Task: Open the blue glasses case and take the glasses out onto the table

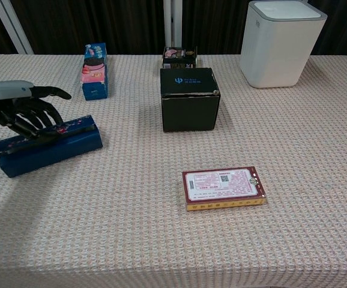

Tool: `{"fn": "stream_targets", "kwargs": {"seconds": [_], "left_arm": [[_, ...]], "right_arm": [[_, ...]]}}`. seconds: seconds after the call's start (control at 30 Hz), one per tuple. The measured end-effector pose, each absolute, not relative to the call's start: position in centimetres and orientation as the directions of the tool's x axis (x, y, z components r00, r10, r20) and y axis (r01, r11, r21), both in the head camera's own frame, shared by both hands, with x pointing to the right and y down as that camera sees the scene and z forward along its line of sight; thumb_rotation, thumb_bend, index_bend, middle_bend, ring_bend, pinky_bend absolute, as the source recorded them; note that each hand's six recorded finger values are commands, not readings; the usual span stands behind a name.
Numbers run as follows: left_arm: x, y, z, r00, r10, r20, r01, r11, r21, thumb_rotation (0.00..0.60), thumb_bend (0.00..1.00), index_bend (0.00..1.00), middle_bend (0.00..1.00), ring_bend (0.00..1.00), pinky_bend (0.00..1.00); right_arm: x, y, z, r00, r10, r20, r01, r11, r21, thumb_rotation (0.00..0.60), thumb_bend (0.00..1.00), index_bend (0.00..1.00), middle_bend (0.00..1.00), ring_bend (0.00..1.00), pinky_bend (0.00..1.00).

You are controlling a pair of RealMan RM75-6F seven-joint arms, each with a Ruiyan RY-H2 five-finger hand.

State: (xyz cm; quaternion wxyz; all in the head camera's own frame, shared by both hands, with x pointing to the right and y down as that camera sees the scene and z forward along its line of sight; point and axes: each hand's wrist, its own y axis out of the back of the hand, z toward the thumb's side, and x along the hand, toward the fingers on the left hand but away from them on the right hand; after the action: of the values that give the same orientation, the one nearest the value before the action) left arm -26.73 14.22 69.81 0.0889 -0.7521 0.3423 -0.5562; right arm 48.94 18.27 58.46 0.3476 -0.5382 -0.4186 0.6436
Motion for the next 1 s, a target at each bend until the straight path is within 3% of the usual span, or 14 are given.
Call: {"fn": "stream_targets", "kwargs": {"seconds": [0.07,0.2,0.33,0.43,0.73,1.0], "left_arm": [[-27.1,13.9,69.8,0.139,-0.596,0.791,-0.449,-0.749,-0.486,0.600,0.40,0.10,0.50,0.27,0.25],[-27.8,13.6,70.0,0.123,-0.565,0.816,-0.488,-0.750,-0.446,0.600,0.40,0.12,0.37,0.12,0.17],[-28.2,13.1,70.0,0.116,-0.562,0.819,-0.495,-0.747,-0.443,0.600,0.40,0.12,0.14,0.01,0.12],[-28.5,12.9,70.1,0.108,-0.570,0.814,-0.487,-0.744,-0.457,0.600,0.39,0.08,0.02,0.00,0.09],[-29.6,12.0,70.4,0.057,-0.645,0.762,-0.414,-0.710,-0.570,0.600,0.39,0.01,0.00,0.00,0.01],[-30.0,10.4,69.0,0.035,-0.806,0.591,-0.280,-0.575,-0.769,0.600,0.35,0.01,0.00,0.00,0.00]], "right_arm": [[48.9,18.3,58.5,-0.179,0.898,-0.403,0.001,-0.409,-0.913,0.600,0.31,0.00,0.00,0.00,0.00],[48.8,18.4,58.6,-0.178,0.895,-0.408,-0.004,-0.415,-0.910,0.600,0.31,0.00,0.00,0.00,0.00],[48.6,18.4,58.7,-0.175,0.892,-0.418,-0.003,-0.425,-0.905,0.600,0.31,0.00,0.00,0.00,0.00],[48.6,18.4,58.7,-0.173,0.892,-0.418,-0.002,-0.424,-0.905,0.600,0.31,0.00,0.00,0.00,0.00],[48.5,18.5,58.6,-0.172,0.893,-0.417,-0.003,-0.424,-0.906,0.600,0.31,0.00,0.00,0.00,0.00],[48.4,18.4,58.6,-0.170,0.894,-0.415,-0.004,-0.422,-0.907,0.600,0.31,0.00,0.00,0.00,0.00]]}}
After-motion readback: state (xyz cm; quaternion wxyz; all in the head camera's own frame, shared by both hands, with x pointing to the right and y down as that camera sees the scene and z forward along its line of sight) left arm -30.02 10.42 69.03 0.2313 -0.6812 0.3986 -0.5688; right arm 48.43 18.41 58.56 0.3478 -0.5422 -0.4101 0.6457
